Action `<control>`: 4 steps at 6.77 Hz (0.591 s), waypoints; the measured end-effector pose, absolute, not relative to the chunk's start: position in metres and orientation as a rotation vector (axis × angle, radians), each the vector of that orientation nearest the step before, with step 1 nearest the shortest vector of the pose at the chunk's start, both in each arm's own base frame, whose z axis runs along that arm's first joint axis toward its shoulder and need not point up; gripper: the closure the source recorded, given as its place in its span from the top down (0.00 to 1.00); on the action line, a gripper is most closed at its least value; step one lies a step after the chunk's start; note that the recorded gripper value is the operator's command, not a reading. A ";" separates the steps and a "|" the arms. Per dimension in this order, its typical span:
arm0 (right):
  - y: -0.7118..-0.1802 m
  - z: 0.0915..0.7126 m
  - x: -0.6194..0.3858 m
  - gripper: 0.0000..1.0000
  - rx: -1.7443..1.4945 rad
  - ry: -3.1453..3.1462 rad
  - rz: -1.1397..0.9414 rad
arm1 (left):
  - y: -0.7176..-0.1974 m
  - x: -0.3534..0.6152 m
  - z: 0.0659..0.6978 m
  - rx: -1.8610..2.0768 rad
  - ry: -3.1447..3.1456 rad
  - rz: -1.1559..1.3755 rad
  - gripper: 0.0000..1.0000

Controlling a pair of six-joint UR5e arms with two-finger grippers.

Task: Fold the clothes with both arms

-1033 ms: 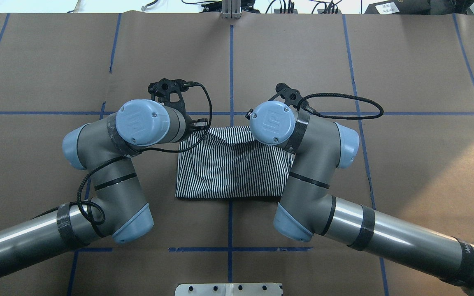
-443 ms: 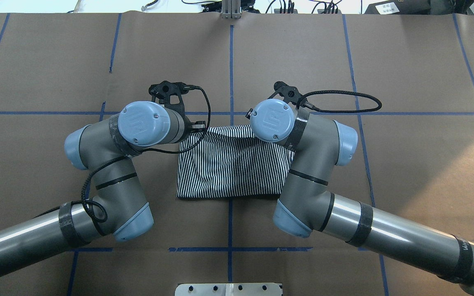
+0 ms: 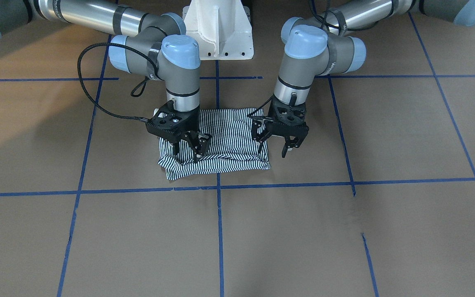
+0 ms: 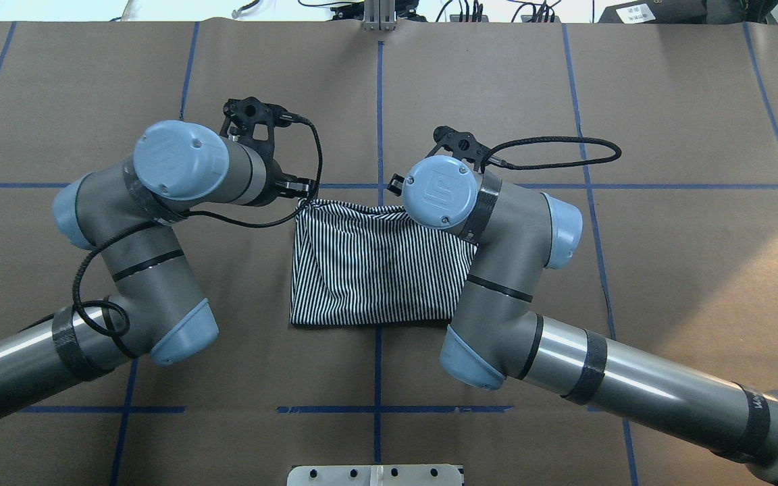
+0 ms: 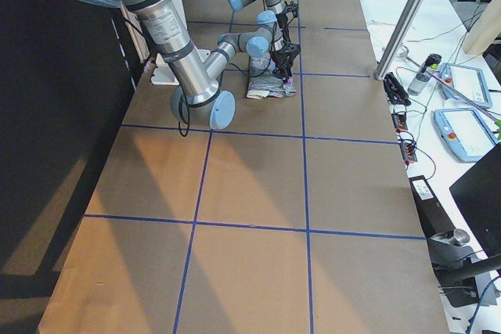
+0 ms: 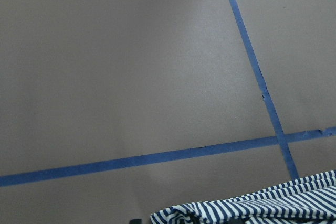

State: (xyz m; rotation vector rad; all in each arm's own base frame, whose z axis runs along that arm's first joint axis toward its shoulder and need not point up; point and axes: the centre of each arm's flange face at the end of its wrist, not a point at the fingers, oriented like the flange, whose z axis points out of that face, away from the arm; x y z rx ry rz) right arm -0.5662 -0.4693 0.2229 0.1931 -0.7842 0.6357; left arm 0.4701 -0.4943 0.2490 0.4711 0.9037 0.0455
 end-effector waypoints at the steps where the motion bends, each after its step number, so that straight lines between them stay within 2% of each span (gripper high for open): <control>1: -0.464 0.217 -0.572 1.00 0.199 -0.788 0.620 | -0.497 0.458 0.252 0.472 0.911 0.071 1.00; 4: -0.448 0.235 -0.597 1.00 0.239 -0.729 0.487 | -0.498 0.451 0.255 0.473 0.923 0.076 1.00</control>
